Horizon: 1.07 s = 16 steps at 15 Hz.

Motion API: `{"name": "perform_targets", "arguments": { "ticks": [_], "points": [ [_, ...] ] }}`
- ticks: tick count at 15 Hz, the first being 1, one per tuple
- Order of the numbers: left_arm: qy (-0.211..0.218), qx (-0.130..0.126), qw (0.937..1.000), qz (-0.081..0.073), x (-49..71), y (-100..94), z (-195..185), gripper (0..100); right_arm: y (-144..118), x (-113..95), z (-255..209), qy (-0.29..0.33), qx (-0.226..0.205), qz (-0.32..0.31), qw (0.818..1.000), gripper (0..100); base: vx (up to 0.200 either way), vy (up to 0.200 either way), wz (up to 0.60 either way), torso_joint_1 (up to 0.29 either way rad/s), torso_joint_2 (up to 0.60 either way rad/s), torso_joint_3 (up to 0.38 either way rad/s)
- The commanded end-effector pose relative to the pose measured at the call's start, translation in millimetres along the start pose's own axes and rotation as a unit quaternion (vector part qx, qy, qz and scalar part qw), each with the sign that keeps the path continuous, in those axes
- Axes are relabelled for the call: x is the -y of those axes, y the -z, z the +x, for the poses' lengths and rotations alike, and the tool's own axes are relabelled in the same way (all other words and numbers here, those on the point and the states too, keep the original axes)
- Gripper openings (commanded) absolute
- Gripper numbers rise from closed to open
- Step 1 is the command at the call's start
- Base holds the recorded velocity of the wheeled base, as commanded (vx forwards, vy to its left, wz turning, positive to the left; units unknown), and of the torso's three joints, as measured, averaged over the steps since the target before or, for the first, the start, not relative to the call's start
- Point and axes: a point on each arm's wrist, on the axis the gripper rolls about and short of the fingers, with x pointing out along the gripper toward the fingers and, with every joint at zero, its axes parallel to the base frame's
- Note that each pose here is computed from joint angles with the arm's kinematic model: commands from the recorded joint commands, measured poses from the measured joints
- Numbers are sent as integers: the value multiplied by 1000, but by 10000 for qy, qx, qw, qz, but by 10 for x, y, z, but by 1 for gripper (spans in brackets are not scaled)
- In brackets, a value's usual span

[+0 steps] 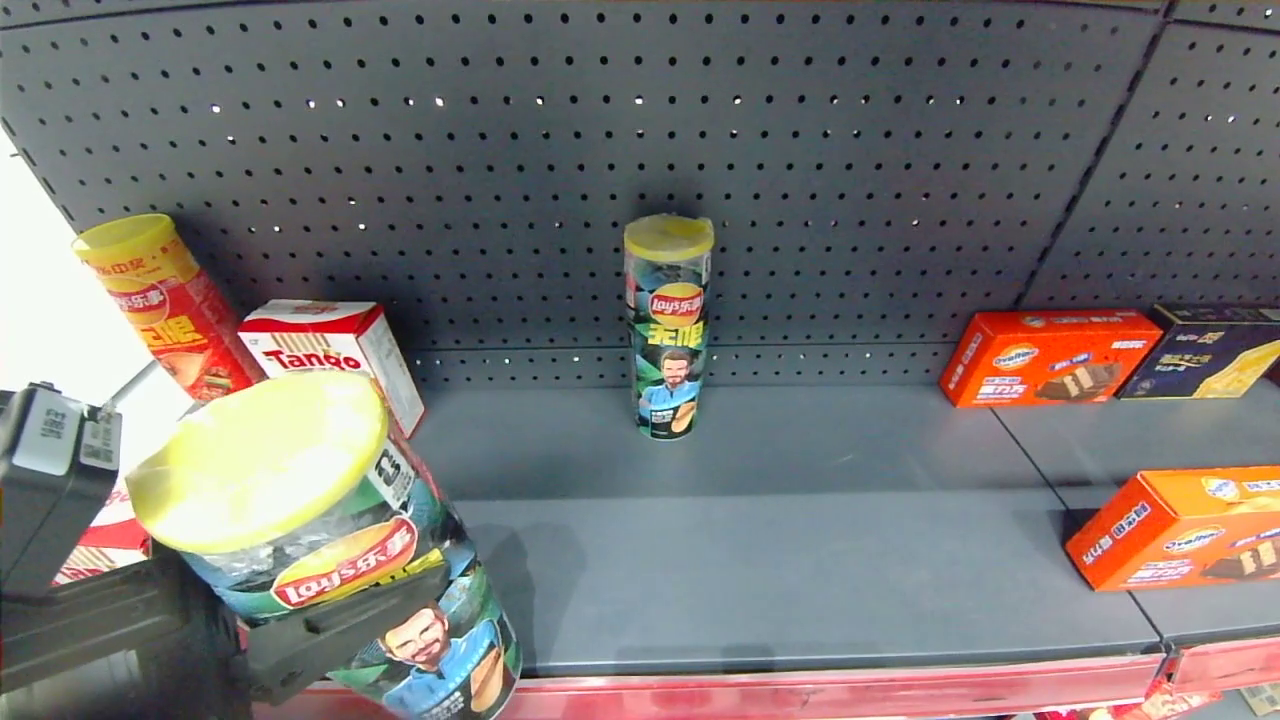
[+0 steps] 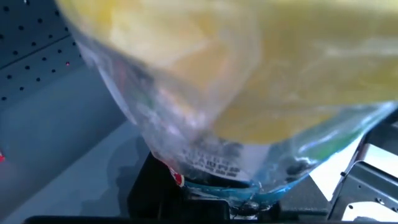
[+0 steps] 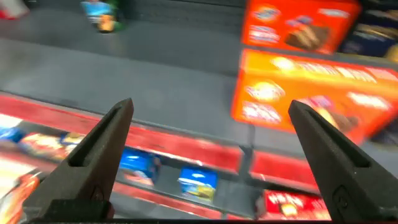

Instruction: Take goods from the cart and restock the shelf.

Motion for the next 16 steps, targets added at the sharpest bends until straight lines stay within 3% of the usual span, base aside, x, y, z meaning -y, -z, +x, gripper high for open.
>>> {"name": "perform_targets", "arguments": {
  "ticks": [1, 4, 7, 12, 16],
  "points": [
    [-17, 21, 10000, 16, -6, -18, 6, 0, -293, 50, 389, -256, -334, 34, 9991, 100, 0, 0, 0, 0, 0, 0],
    [-88, 117, 9999, 40, -31, -86, 19, 0, -398, 33, 648, -601, -551, 41, 9967, 100, 0, 0, 0, 0, 0, 0],
    [-164, 110, 9998, 39, -30, -78, 8, 0, -507, -12, 1163, -855, -257, 41, 9960, 100, 0, 0, 0, 0, 0, 0],
    [-173, 196, 9996, 39, -34, -129, 6, 0, -667, -90, 1583, -1089, -202, 13, 9938, 100, 0, 0, 0, 0, 0, 0],
    [-171, 175, 9997, 24, -33, -116, 6, 0, -870, -167, 2205, -1967, 76, -264, 9801, 100, 0, 0, 0, 0, 0, 0]
  ]
}}
